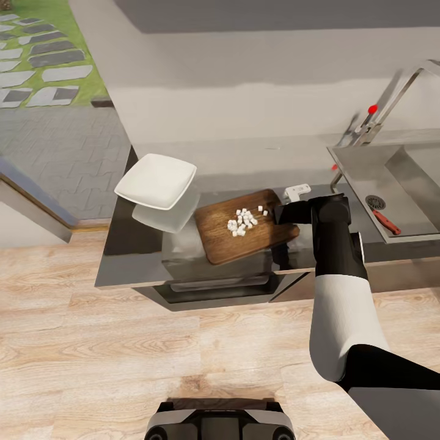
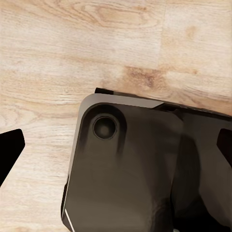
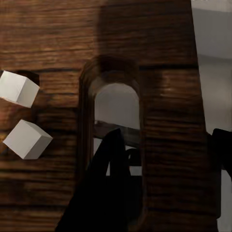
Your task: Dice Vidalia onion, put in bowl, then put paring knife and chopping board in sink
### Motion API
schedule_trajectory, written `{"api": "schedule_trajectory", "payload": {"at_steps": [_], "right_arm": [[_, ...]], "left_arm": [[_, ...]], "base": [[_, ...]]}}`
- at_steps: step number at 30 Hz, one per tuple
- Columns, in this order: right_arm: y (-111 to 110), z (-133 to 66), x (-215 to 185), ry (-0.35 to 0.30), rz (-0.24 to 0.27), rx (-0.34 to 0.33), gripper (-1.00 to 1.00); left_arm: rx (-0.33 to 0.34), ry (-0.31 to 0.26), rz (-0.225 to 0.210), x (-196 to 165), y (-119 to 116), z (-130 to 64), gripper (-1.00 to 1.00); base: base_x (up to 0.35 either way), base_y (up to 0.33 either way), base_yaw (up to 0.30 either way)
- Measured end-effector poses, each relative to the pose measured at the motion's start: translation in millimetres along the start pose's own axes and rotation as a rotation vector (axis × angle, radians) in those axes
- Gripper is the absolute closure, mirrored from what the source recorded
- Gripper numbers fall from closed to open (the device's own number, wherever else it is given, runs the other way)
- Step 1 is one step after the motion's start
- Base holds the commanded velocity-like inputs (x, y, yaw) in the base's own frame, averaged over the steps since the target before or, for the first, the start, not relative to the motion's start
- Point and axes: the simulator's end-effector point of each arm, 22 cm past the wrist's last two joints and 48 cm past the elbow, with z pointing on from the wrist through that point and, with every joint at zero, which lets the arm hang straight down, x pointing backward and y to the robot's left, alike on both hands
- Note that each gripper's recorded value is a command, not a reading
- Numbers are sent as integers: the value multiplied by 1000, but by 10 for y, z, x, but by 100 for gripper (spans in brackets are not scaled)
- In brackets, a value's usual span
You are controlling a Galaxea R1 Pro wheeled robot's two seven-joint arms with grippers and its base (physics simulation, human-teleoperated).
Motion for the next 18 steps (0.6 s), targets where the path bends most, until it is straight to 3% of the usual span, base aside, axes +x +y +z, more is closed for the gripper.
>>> {"api": "schedule_trajectory", "payload": {"at_steps": [18], "right_arm": [[34,-5,2,6,-2,-9,100]], "left_arm": [[2,-10,0,-43,-8,4,-100]], "base": [[0,0,0]]}}
